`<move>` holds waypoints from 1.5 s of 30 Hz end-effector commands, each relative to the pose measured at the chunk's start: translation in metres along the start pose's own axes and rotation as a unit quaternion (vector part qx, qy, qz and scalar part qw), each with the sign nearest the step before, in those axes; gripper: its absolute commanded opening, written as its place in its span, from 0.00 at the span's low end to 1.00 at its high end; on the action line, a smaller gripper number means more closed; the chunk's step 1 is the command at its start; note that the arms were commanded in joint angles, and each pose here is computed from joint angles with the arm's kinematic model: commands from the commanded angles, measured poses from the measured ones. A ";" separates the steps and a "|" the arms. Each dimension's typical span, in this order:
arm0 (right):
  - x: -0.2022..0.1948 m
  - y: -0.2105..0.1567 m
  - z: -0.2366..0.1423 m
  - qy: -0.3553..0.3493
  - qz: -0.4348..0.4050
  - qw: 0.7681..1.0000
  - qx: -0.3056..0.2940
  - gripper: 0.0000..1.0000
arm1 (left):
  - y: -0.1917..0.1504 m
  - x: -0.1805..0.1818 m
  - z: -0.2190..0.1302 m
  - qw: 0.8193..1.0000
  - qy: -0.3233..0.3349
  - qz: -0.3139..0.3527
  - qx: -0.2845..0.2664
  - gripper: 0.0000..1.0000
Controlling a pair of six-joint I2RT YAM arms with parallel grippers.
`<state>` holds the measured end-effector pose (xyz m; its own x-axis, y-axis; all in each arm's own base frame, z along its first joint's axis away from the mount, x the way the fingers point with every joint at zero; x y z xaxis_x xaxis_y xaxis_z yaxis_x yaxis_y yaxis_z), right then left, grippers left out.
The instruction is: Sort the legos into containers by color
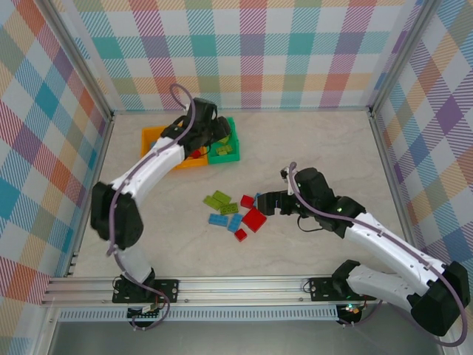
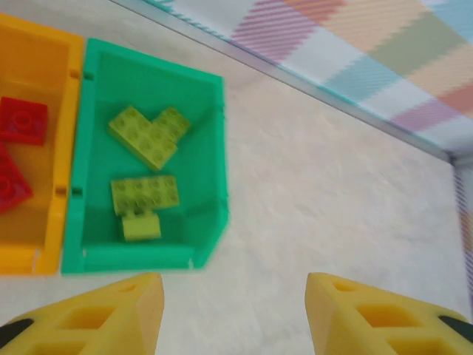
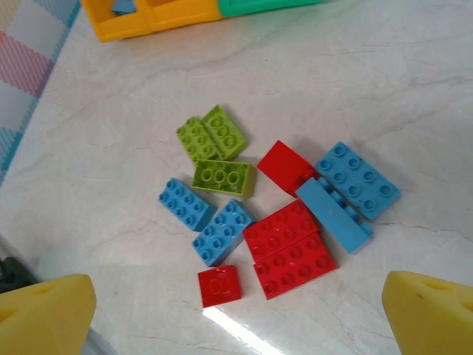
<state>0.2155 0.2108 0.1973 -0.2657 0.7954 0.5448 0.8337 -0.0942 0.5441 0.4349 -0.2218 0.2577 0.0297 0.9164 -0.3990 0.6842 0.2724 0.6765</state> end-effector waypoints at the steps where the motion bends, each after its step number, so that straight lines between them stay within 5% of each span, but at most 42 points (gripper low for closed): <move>1: -0.005 0.003 0.010 -0.014 -0.009 1.000 -0.008 1.00 | -0.037 -0.010 -0.028 0.999 -0.004 0.030 0.014 0.53; 12: -0.009 -0.010 0.040 -0.016 -0.010 0.999 0.045 1.00 | -0.165 0.073 -0.088 0.984 0.114 0.052 0.126 0.54; 17: -0.006 -0.010 0.048 -0.013 -0.014 0.998 0.059 1.00 | -0.220 0.089 -0.074 0.972 0.118 -0.037 0.201 0.67; 23: -0.007 -0.016 0.048 -0.010 -0.010 0.998 0.068 1.00 | -0.264 0.089 -0.052 0.947 0.122 -0.091 0.283 0.68; 29: -0.011 -0.021 0.042 -0.016 -0.009 0.997 0.072 1.00 | -0.279 0.082 -0.035 0.942 0.099 -0.092 0.308 0.73; 35: -0.013 -0.020 0.041 -0.018 -0.008 0.998 0.065 1.00 | -0.280 0.089 -0.033 0.946 0.093 -0.012 0.309 0.94; 45: -0.009 -0.018 0.044 -0.014 -0.003 0.997 0.069 1.00 | -0.286 0.097 -0.020 0.937 0.096 0.110 0.318 0.93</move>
<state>0.2246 0.2273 0.1519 -0.2414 0.8230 0.5142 0.8935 -0.0182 0.4487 0.2312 -0.2086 0.0486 0.0456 0.9780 -0.2037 0.9799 -0.0042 0.1995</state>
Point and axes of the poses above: each hand's point on the last joint's axis, 136 mm out from that joint toward the fingers, its own z axis out along the fingers, its own x axis along the line the jaws close on, y = z × x, the point moved 2 cm from there along -z, back along the fingers, and after that the axes turned 9 degrees about z, right-handed, at the moved point
